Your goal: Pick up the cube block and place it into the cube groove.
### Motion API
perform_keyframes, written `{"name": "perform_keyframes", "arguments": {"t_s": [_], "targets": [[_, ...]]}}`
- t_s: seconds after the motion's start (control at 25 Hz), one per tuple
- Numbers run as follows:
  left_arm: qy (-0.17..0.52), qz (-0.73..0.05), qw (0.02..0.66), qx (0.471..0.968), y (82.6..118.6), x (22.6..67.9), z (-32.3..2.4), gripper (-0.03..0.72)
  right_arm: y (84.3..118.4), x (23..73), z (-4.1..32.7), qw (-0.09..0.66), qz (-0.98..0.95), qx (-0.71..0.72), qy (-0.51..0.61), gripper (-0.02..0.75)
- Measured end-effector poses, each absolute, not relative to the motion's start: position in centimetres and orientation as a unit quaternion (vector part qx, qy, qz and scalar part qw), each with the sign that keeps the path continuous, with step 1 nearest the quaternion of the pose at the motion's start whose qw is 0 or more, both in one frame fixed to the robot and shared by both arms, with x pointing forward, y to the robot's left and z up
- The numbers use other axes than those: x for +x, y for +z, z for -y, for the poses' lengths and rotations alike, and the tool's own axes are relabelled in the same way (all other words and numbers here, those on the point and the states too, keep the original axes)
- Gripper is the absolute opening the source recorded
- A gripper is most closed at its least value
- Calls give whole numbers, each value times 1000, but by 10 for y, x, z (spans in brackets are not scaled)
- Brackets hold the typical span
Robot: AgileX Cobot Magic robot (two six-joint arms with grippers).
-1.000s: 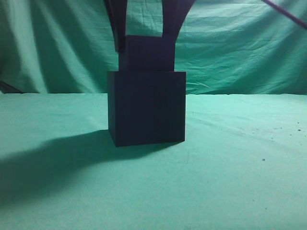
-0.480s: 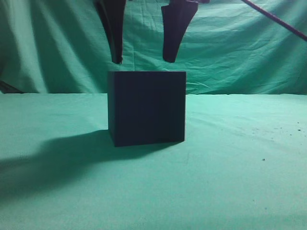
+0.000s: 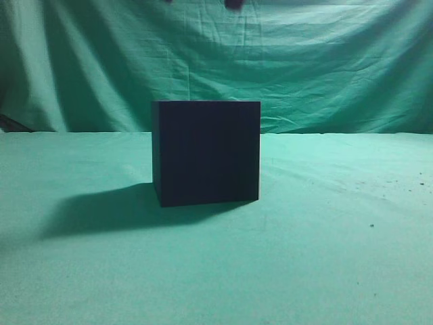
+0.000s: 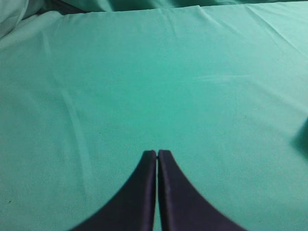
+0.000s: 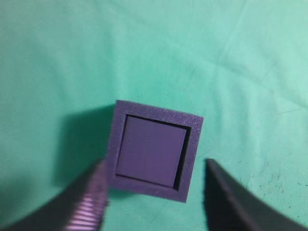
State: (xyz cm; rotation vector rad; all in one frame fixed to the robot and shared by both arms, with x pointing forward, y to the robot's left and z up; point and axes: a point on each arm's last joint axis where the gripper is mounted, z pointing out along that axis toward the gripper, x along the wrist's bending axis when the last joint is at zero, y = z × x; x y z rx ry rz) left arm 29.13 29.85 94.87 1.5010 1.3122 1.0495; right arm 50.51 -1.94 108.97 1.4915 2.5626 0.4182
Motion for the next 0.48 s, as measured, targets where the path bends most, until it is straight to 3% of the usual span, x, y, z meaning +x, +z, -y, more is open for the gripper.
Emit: {"name": "perform_keyframes", "arguments": {"t_s": [0.16,0.24,0.32,0.48], "targets": [[421,-526,430,602,949,291,-298,0,1144,483,42,84,-840,493,209,158],[421,-526,430,602,949,291,-298,0,1174,467,59,87,-831,490,249,60],[421,-526,430,602,949,291,-298,0,1205,447,80,94,-818,484,295,0],[421,-526,430,602,949,291,-298,0,1240,404,126,115,-811,454,350,0]]}}
